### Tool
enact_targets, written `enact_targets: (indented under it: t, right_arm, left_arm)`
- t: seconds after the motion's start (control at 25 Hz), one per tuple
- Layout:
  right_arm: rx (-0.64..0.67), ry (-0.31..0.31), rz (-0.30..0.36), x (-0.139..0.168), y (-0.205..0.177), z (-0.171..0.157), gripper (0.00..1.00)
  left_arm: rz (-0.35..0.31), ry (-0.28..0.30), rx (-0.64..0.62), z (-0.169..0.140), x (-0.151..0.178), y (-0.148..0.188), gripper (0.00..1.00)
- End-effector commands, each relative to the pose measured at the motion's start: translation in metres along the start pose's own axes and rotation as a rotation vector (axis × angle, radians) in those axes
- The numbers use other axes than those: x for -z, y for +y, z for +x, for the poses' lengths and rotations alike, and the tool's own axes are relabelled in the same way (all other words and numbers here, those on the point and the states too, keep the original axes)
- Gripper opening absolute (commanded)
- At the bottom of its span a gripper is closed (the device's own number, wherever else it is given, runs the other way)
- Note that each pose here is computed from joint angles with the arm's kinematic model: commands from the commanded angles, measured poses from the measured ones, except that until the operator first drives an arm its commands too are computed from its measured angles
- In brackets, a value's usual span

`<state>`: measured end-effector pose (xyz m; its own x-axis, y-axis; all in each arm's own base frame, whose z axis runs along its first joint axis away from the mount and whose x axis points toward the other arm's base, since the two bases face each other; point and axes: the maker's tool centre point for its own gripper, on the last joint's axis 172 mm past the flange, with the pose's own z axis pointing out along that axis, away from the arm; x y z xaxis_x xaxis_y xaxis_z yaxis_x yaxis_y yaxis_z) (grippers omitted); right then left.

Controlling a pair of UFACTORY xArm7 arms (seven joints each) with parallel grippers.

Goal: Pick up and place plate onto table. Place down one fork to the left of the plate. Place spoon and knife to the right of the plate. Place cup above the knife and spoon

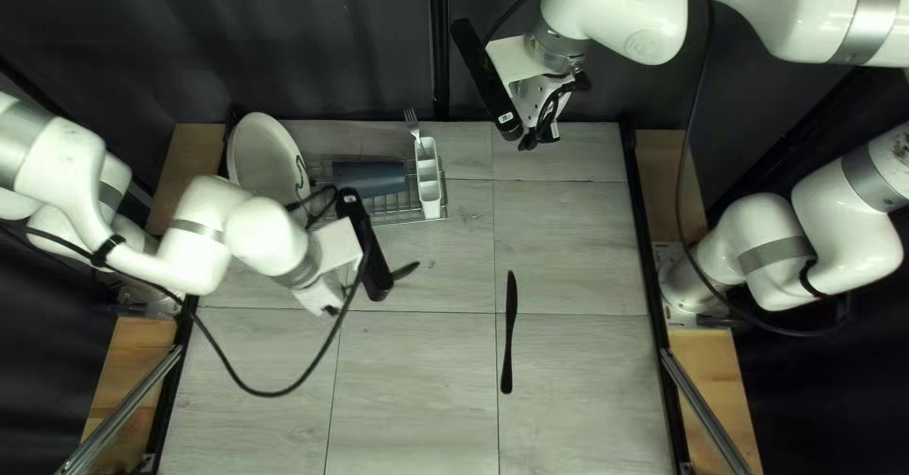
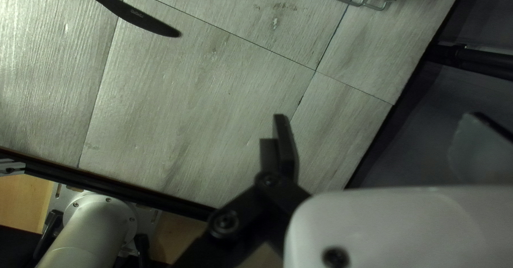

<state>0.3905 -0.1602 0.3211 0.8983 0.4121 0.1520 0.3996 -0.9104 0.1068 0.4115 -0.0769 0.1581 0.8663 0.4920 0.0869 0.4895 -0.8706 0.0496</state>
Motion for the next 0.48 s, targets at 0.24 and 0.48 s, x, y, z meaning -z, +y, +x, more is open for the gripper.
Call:
enact_targets:
  t: [0.24,0.48]
  right_arm:
    - [0.000,0.000,0.000,0.000,0.000,0.000,1.00]
    - [0.000,0.000,0.000,0.000,0.000,0.000,1.00]
  left_arm:
    - [-0.018,-0.036,0.331,-0.009,-0.020,0.043,0.00]
    - [-0.015,-0.066,0.450,0.001,-0.041,0.046,0.00]
